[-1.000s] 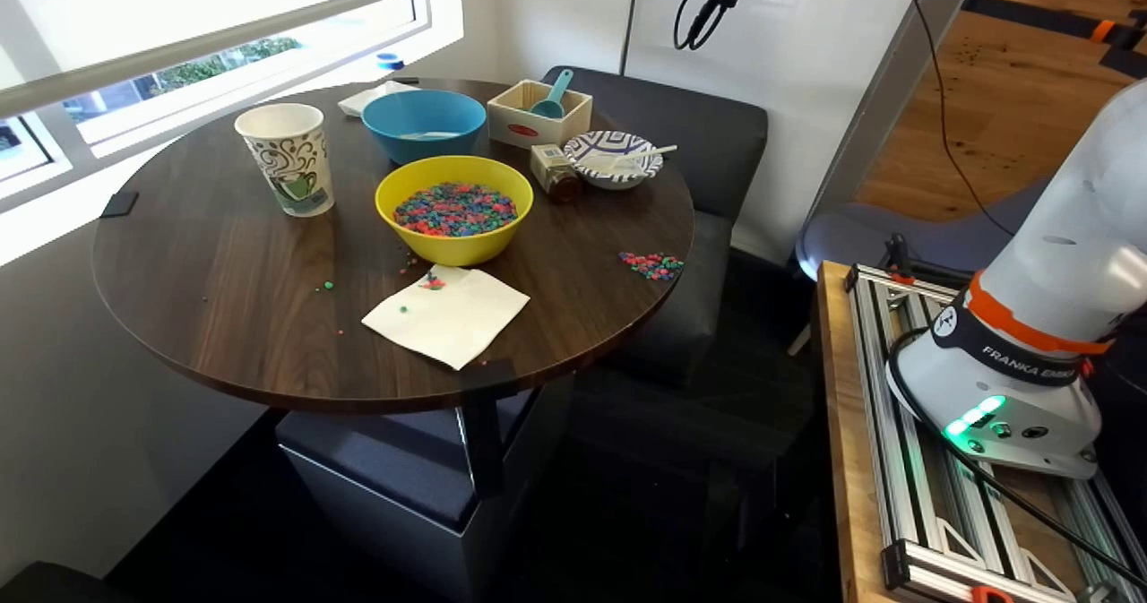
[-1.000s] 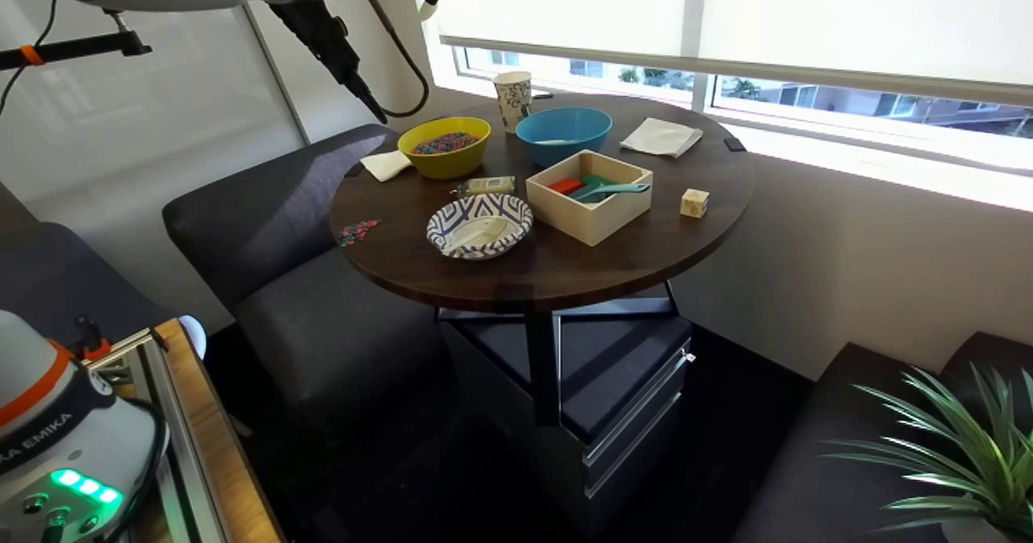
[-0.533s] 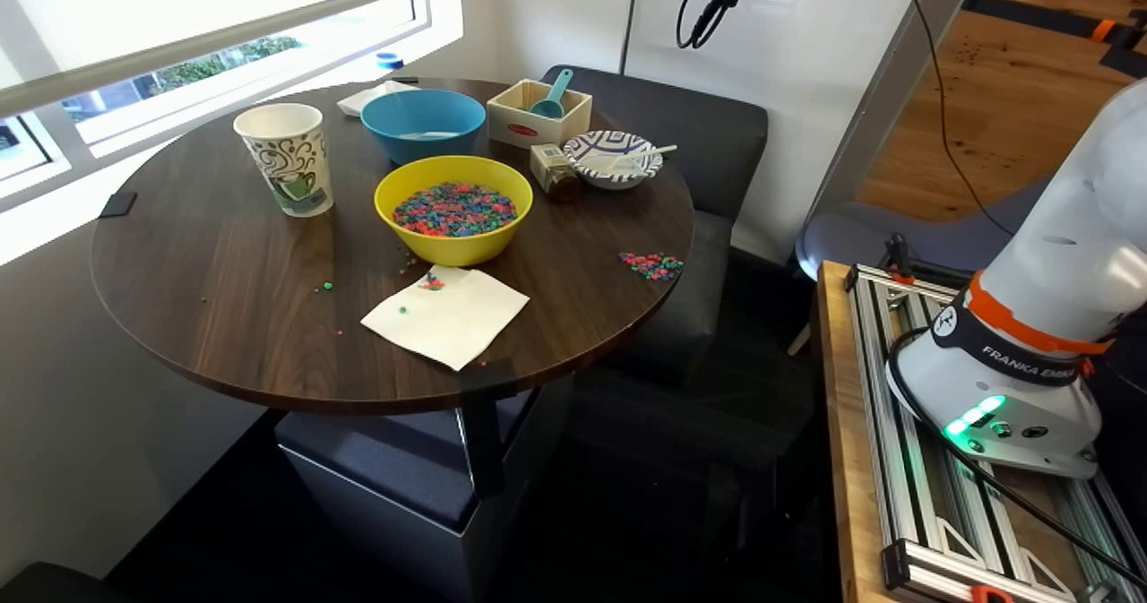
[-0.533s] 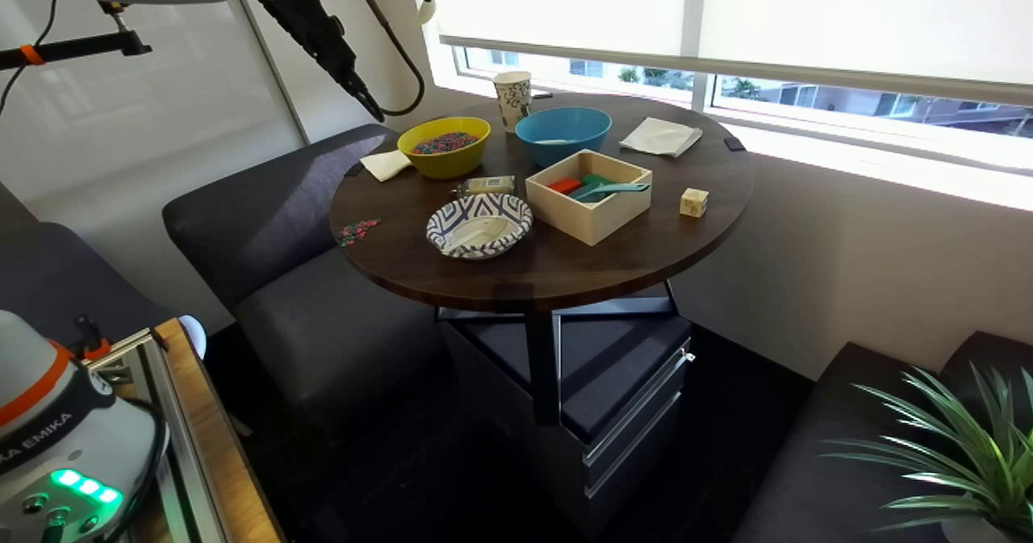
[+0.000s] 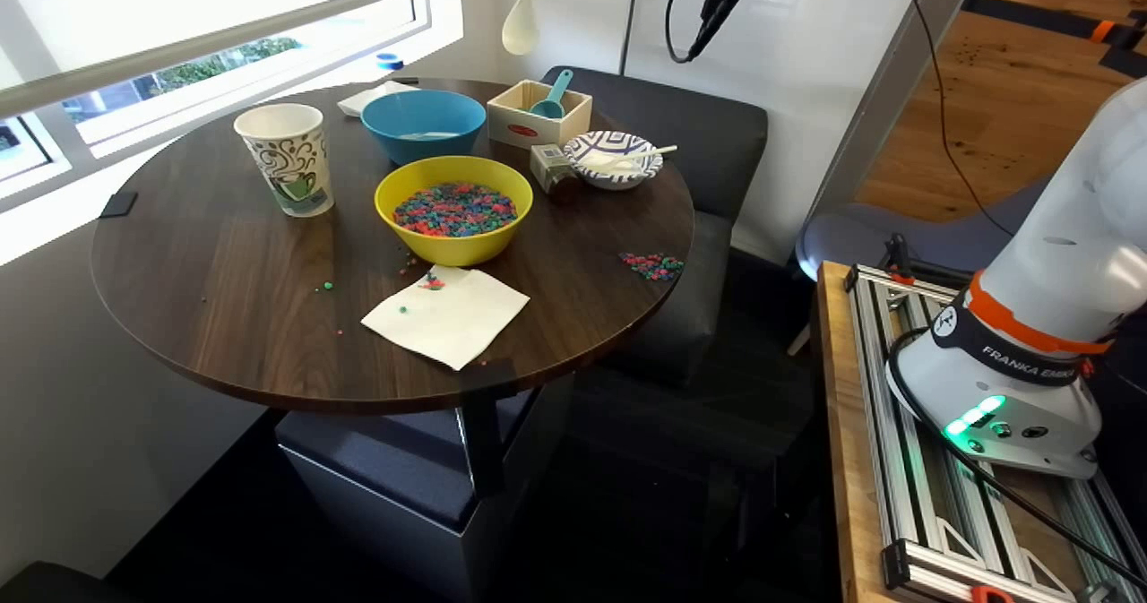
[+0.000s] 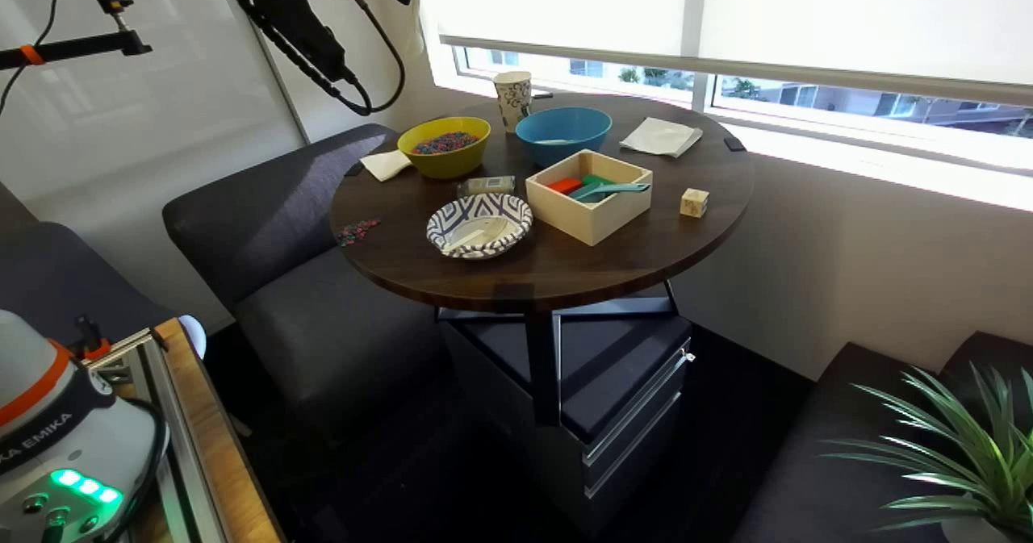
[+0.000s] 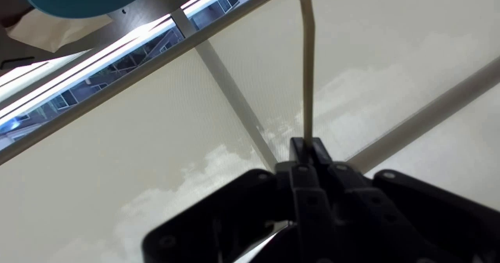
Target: Put the spoon inside the yellow bowl
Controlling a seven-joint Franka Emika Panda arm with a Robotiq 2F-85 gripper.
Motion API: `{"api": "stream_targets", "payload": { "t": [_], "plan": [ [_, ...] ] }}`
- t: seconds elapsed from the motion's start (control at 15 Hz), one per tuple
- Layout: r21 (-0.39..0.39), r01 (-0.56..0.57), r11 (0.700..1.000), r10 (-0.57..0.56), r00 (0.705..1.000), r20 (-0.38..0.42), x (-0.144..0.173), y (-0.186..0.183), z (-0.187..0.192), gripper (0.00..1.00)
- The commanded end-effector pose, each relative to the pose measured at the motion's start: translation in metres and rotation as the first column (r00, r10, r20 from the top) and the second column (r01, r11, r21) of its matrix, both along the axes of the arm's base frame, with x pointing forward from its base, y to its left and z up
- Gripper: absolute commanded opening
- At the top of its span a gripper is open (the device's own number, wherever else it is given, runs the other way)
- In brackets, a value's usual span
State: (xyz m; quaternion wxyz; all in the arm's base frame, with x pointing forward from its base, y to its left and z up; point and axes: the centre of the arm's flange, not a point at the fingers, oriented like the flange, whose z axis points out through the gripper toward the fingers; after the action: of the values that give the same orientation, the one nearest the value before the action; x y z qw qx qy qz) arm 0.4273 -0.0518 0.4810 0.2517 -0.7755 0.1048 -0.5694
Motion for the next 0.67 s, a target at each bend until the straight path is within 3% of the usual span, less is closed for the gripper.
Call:
{"api": "stream_targets", "payload": {
  "t": [0.0, 0.13, 0.33, 0.6],
  "plan": [
    [-0.114, -0.021, 0.993, 0.026, 0.999, 0.044, 0.018, 0.038, -0.018, 0.01],
    [-0.084, -0.048, 0.995, 0.051, 0.998, 0.034, 0.006, 0.031, -0.007, 0.04],
    [-0.104, -0.062, 0.993, 0.065, 0.997, 0.032, 0.01, 0.037, -0.013, 0.04],
    [-0.105, 0.018, 0.994, -0.03, 0.994, -0.106, 0.046, 0.044, -0.065, 0.01]
  ]
}}
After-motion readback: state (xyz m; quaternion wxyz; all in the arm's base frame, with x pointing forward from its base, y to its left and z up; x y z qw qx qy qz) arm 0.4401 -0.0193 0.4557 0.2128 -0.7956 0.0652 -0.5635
